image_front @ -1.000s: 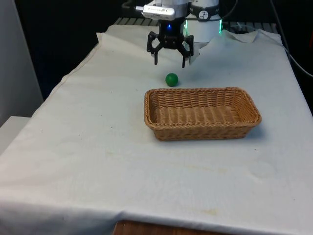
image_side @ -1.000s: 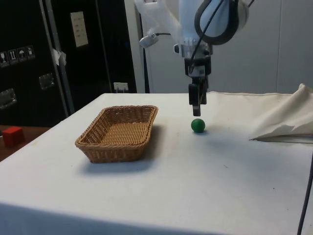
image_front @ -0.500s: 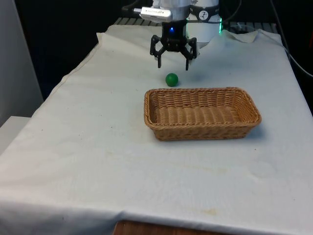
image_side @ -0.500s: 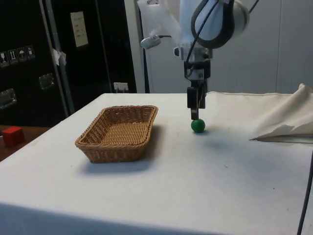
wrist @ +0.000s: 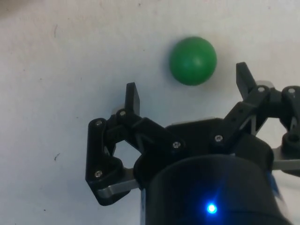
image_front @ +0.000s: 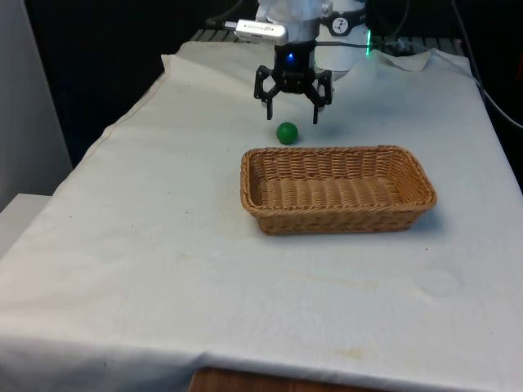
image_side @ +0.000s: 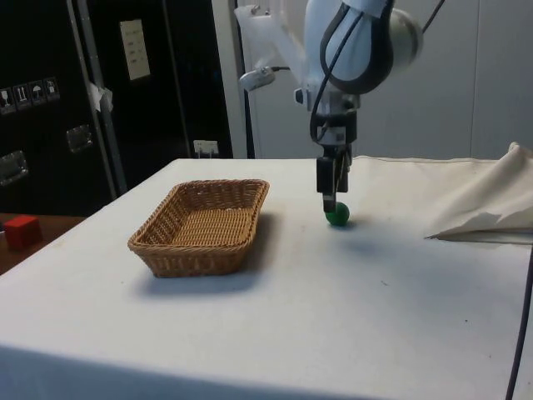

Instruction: Pick up the ball and place it into the basket.

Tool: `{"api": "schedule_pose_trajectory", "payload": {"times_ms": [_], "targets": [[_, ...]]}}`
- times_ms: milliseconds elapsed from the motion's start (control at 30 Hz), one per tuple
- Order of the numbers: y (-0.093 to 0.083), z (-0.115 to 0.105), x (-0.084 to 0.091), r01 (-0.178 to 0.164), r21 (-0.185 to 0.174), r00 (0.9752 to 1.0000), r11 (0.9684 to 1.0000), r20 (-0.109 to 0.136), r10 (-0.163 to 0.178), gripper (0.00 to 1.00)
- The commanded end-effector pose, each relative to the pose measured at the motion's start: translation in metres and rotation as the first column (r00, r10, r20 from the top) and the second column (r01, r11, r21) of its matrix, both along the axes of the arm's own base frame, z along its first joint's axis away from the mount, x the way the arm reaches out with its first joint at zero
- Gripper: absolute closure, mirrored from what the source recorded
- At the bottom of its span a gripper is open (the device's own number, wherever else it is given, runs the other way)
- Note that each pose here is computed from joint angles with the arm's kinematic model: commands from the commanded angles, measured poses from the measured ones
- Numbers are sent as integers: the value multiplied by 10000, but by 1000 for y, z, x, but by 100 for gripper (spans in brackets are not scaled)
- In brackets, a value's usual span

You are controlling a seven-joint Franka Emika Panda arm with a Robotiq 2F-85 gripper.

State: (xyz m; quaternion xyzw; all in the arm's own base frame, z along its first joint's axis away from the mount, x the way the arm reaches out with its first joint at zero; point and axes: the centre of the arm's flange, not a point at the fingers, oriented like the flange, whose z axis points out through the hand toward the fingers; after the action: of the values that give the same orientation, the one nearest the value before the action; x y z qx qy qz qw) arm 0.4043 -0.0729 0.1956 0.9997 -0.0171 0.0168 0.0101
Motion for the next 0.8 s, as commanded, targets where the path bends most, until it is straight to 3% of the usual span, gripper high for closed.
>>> {"api": "schedule_pose_trajectory", "payload": {"times_ms": [0,100,133,167,333,433,467,633,667,700,767], "targets": [[5,0,0,2,114,9999,9999,157,-4,0],[6,-2,3,-45,39,9998,10000,173,45,0],[2,-3,3,-31,-81,10000,10000,13,31,0],[7,-3,4,-49,12,9998,10000,186,49,0],[7,-10,10,-118,-200,9997,9997,199,122,0],[3,-13,12,-140,-379,9999,9992,-5,140,0],[8,-15,12,-148,-291,9998,9995,127,151,0],[6,-22,12,-180,-369,9998,9992,-60,177,0],[2,-25,12,-177,-561,9996,9983,-226,165,0],[6,-23,12,-173,-371,9998,9992,-123,168,0],[6,-25,12,-166,-363,9997,9992,-177,159,0]]}}
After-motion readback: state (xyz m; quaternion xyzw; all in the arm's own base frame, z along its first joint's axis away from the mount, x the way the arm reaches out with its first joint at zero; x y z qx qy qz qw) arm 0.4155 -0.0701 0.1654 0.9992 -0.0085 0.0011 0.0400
